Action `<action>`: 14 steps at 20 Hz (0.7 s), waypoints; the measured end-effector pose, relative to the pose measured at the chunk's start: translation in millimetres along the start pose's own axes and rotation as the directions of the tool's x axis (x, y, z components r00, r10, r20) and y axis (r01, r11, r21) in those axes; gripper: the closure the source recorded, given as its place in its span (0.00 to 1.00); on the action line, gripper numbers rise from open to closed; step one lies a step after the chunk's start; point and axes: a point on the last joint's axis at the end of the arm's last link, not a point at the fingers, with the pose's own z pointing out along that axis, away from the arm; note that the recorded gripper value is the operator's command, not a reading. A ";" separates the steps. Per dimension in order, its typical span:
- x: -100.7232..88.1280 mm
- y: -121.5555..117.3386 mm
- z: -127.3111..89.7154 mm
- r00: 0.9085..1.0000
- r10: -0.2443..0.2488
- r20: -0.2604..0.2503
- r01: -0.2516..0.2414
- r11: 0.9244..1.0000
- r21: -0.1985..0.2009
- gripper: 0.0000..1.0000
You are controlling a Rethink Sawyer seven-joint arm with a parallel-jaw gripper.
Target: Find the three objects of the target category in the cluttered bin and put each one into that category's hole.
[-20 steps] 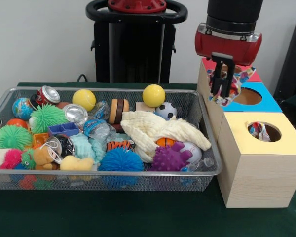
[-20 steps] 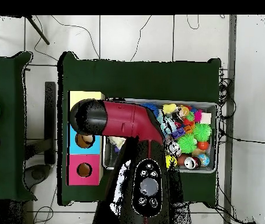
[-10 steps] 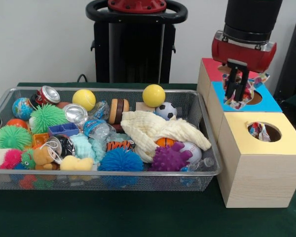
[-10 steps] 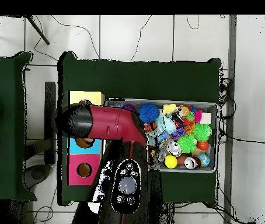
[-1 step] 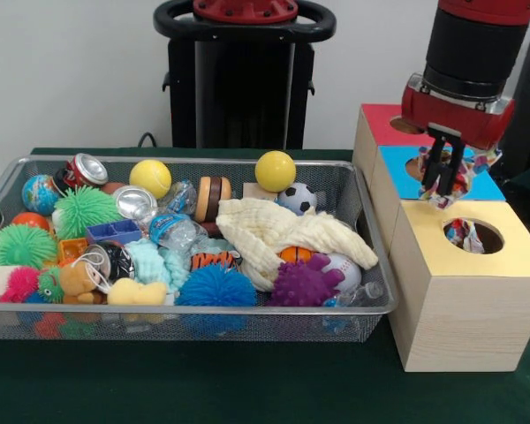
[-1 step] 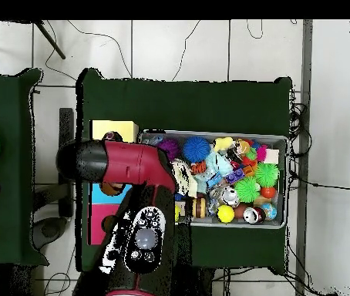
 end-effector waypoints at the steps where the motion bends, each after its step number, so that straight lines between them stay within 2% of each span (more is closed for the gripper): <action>1: 1.5 2.5 1.8 1.000 0.007 0.000 -0.007 1.000 0.001 1.00; 7: 8.0 9.9 12.1 0.999 0.039 0.008 -0.039 0.999 -0.002 1.00; 14: 1.7 8.9 13.7 0.998 0.057 0.033 -0.057 0.998 -0.014 1.00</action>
